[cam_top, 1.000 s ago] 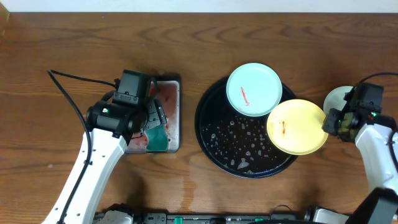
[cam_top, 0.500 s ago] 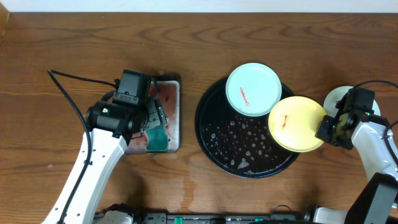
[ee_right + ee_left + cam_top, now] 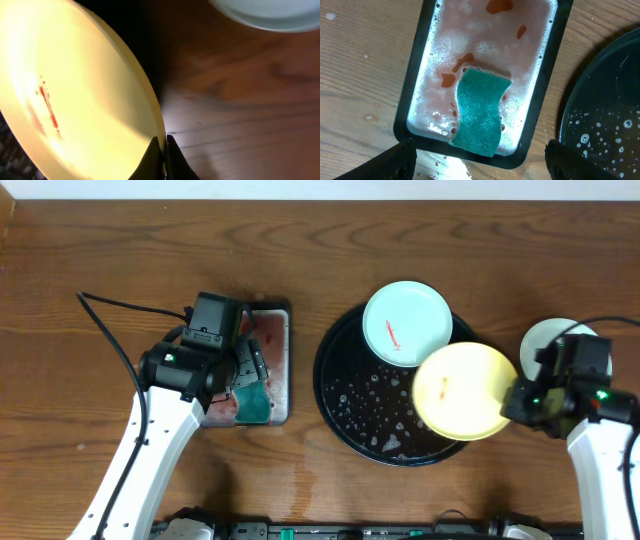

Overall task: Clean dirty plates on tray and stack at the side
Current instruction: 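Grasp the yellow plate rim with the right gripper and tilt it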

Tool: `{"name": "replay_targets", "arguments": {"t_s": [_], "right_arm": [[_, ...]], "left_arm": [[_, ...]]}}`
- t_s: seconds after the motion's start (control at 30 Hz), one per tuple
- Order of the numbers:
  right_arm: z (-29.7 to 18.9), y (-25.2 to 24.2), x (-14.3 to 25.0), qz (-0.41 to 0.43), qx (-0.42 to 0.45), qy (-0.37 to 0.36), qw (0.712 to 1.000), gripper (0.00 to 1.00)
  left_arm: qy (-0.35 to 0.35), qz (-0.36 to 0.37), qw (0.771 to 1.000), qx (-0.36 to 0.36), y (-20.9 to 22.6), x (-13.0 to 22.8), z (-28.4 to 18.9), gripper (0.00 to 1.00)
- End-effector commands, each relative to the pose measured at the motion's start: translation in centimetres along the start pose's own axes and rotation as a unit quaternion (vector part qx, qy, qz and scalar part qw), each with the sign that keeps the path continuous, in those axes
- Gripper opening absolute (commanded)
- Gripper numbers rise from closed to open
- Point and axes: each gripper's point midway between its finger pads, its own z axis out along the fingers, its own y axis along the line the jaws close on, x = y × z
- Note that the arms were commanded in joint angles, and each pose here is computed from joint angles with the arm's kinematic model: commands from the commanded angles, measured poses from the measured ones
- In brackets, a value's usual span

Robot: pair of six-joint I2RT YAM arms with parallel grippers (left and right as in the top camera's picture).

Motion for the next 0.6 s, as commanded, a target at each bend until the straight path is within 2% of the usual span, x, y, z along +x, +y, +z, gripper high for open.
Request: {"name": "replay_targets", "arguments": {"t_s": [0.0,0.13,0.27,0.37,0.47,0.57], "right_arm": [[0.5,3.9,1.2,-0.042,-0.052,0.016,0.998,0.01],[3.3,6.0,3.7,-0.040,-0.061,0.042,0.996,0.01],[6.3,7.4,6.1,0.012,-0.062,0.061,0.996,0.01],[7.0,9.4,6.3,-0.022,-0.088,0.045,0.995,0.01],[6.4,10.3,5.0,-0.065,-0.093,0.016,0.993,0.29],[4.9,10.8,3.0,-0.123,-0.090,-0.013,0.988,0.33]], "left_arm": [[-0.012,-0.003,1.000,0.000,0.0,-0.8,-0.6,0.83],[-0.012,-0.003,1.000,0.000,0.0,-0.8,-0.6,0.83],[-0.012,-0.003,1.000,0.000,0.0,-0.8,-0.6,0.82],[-0.012,-0.003,1.000,0.000,0.0,-0.8,-0.6,0.83],[-0.014,-0.003,1.000,0.001,0.0,-0.9,-0.6,0.83],[-0.013,-0.003,1.000,0.001,0.0,-0.8,-0.6,0.82]]}}
